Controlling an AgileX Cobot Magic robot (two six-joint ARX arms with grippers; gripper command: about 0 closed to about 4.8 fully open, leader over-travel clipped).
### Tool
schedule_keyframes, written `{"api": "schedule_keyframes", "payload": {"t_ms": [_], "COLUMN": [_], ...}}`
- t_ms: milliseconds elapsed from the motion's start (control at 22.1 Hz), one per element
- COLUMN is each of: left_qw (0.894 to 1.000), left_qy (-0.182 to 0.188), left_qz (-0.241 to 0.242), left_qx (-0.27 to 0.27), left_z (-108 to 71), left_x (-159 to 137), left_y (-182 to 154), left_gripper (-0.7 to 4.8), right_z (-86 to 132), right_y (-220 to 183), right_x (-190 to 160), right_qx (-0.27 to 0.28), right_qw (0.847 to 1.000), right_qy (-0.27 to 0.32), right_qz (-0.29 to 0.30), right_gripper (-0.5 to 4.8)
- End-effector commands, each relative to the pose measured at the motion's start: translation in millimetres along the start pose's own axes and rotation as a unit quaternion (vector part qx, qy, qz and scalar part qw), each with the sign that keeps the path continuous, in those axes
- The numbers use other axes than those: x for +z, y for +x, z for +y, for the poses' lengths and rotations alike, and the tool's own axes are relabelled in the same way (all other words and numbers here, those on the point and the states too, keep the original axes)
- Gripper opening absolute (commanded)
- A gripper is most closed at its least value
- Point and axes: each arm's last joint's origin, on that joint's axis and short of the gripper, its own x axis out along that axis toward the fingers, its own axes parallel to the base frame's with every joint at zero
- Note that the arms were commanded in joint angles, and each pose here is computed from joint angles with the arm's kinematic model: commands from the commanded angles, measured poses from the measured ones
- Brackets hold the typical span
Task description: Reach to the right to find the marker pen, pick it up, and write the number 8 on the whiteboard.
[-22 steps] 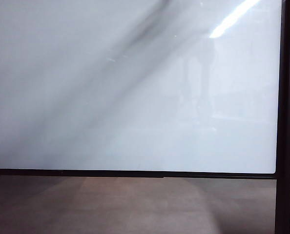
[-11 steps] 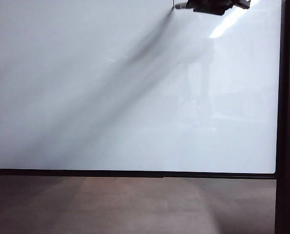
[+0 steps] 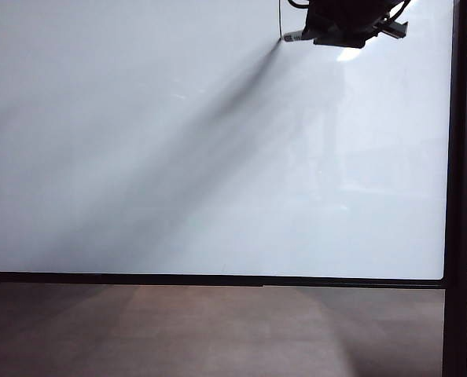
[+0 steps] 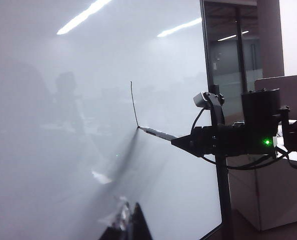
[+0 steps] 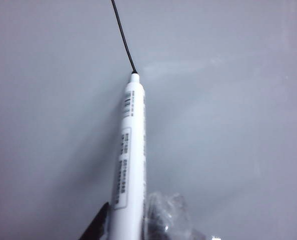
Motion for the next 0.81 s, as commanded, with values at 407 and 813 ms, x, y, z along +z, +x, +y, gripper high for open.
{"api": "schedule_keyframes", "payload": {"t_ms": [407,813], "left_qw": [1.0,1.0], "left_qy": [0.006,0.006], "left_qz": [-0.011,-0.011], "left_qx": [-0.001,-0.001], "left_z": [-0.6,-0.5], "left_x": [3.7,3.6], "left_y": [-1.4,-1.3], "left_gripper": [-0.05,-0.05], "right_z": [-9.4,-33.3], "right_y": [-2.9,-22.3], "right_x": [4.7,10.7], "right_qx": [-0.074,-0.113], "right_qw": [0.997,0.993], "right_qy": [0.0,-0.002], "right_qz": [-0.011,-0.024], "right_gripper": [-0.05,-0.05]}}
